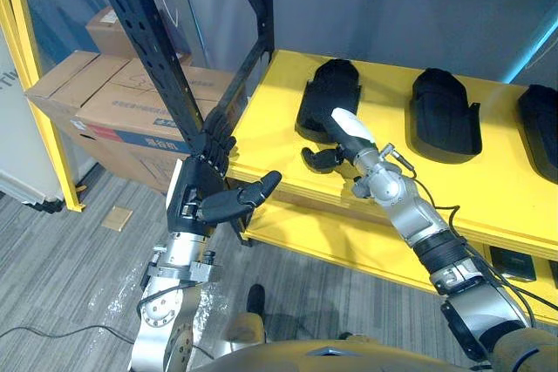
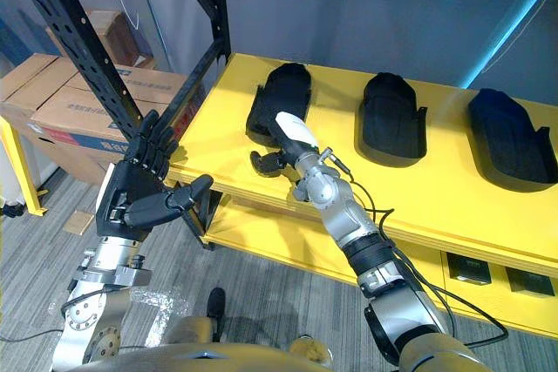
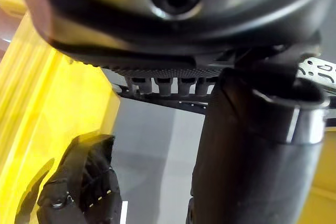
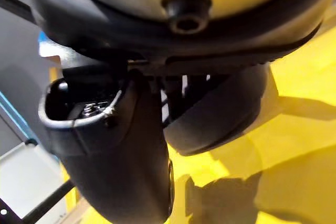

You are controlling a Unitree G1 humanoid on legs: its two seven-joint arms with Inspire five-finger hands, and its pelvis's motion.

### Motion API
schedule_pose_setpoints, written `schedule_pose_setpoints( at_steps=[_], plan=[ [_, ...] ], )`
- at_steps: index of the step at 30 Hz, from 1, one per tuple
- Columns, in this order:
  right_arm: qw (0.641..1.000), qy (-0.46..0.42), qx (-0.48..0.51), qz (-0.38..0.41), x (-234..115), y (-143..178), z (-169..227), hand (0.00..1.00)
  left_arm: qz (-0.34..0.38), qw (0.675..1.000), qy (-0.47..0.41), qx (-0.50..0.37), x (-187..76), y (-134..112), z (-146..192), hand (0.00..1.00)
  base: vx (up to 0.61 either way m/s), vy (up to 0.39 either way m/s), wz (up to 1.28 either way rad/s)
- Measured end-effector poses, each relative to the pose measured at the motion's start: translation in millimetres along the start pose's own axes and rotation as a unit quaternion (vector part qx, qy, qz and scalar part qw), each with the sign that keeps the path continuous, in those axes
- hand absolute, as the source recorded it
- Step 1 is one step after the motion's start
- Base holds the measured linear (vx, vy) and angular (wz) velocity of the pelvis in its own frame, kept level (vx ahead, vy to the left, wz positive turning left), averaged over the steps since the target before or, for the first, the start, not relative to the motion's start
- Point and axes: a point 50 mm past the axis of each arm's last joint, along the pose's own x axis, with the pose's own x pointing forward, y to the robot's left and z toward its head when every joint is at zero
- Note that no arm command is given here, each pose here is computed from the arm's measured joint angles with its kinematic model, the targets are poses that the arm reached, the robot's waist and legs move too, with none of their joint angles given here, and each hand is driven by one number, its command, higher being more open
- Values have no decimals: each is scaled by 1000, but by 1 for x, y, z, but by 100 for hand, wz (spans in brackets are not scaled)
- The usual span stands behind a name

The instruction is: Walk over and take three plastic housings, then place them on the shelf

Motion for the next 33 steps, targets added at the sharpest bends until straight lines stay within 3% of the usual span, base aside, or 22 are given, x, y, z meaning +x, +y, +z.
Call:
schedule_pose_setpoints(
  at_steps=[17,33],
  plan=[
    [999,-18,-6,29,4,10,-5,0,-8,1000,-1,1,0,0,0,100,-1,-2,2],
    [999,24,0,-33,17,2,-21,0,-13,1000,-1,-1,0,-2,0,100,-10,-18,4]
  ],
)
